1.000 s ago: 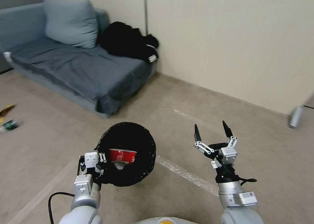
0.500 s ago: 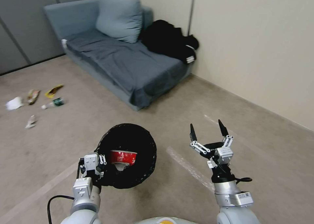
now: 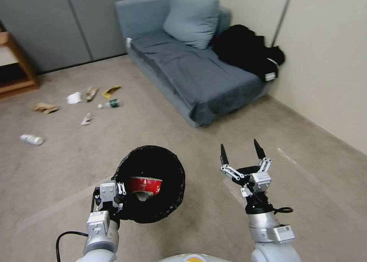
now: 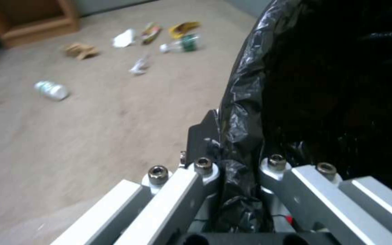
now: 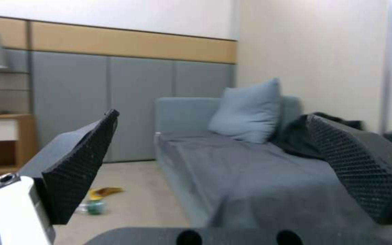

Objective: Pick up the trash bin, then pick up the garbage from the floor and place it into the trash bin.

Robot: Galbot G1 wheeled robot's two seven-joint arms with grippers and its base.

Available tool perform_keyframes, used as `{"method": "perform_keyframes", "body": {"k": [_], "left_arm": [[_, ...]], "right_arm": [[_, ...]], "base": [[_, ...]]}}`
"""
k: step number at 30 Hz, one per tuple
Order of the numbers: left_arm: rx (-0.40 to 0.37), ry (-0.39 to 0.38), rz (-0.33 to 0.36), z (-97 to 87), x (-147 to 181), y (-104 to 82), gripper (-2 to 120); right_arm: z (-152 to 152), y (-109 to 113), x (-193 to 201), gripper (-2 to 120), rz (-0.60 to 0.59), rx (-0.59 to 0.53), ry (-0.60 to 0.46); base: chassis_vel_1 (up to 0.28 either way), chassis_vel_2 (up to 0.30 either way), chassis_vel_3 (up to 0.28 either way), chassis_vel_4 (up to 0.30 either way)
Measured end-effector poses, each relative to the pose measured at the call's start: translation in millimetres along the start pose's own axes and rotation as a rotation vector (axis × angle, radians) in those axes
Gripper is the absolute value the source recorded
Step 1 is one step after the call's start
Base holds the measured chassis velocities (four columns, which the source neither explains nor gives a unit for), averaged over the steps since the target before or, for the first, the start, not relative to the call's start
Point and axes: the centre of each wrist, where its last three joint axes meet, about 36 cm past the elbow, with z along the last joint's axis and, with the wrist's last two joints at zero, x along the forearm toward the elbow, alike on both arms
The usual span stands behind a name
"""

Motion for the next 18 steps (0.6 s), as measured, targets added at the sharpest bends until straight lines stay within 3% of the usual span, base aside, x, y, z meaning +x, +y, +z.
{"method": "perform_keyframes", "body": {"k": [18], "left_arm": [[-0.004, -0.013, -0.008, -4.0, 3.6, 4.2, 3]], "right_arm": [[-6.1, -1.9, -5.1, 100, -0.021, 0.01, -0.012]], "base": [[0.122, 0.128, 0.125, 0.12]]}}
